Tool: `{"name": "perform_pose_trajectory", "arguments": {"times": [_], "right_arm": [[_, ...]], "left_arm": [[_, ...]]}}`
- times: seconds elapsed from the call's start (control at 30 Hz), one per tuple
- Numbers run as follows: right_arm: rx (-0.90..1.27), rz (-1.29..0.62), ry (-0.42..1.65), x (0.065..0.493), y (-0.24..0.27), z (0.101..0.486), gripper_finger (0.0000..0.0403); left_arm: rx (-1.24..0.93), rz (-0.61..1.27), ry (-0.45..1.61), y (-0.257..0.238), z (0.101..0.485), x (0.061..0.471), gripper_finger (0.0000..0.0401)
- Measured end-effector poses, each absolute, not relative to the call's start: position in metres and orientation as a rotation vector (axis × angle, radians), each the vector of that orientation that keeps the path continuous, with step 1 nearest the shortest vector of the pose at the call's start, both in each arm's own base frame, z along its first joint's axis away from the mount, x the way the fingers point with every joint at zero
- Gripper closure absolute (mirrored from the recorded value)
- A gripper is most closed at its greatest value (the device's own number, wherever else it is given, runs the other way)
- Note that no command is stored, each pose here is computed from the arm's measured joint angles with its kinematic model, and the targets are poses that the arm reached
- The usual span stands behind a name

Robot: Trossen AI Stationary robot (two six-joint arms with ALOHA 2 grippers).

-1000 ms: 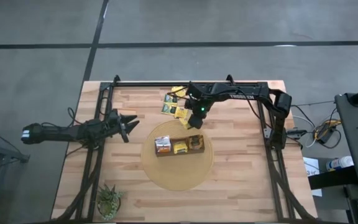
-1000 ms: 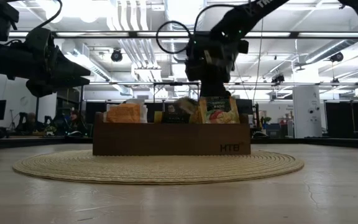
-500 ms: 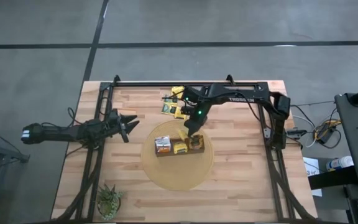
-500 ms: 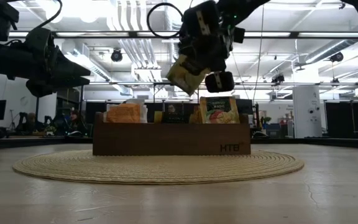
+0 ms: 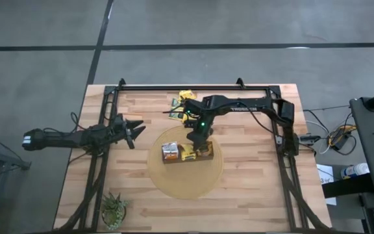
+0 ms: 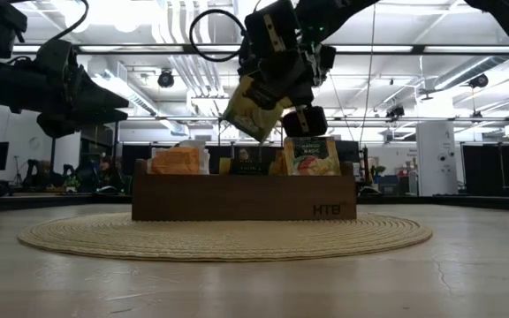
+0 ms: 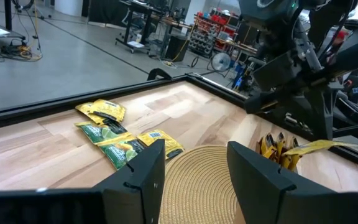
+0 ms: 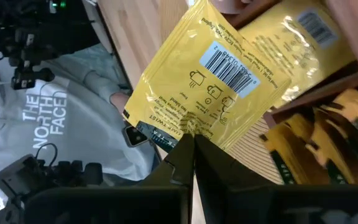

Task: Pick & Place Tea
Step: Put the yellow tea bag into the wooden organizer

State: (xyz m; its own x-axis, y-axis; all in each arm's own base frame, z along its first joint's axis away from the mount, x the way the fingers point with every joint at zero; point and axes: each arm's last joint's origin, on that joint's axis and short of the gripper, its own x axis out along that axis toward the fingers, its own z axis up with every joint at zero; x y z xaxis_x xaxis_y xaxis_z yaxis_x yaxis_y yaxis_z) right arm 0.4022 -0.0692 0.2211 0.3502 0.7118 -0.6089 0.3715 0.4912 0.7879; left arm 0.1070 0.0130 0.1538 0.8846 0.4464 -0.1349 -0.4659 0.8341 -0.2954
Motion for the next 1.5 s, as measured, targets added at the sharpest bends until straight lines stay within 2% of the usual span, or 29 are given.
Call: {"name": "perform_pose_trajectory", "arguments": {"times": [0.27,0.53,0.8,1.2,1.5], "right_arm": [[1.099,0.303,1.258,0.404,-0.066,0.222,0.0394],[1.030,0.442,1.230,0.404,-0.057,0.223,0.0394],[0.974,0.424,1.223,0.404,-0.058,0.221,0.0391],[0.947,0.380,1.228,0.405,-0.059,0.220,0.0291],[0.822,0.479,1.159,0.414,-0.041,0.226,0.0262]], "left_arm": [[-0.328,0.484,0.062,0.013,0.154,0.107,0.0234],[-0.328,0.484,0.062,0.013,0.154,0.107,0.0234],[-0.328,0.484,0.061,0.013,0.154,0.107,0.0234],[-0.328,0.484,0.062,0.013,0.154,0.107,0.0234],[-0.328,0.483,0.061,0.013,0.154,0.107,0.0234]]}}
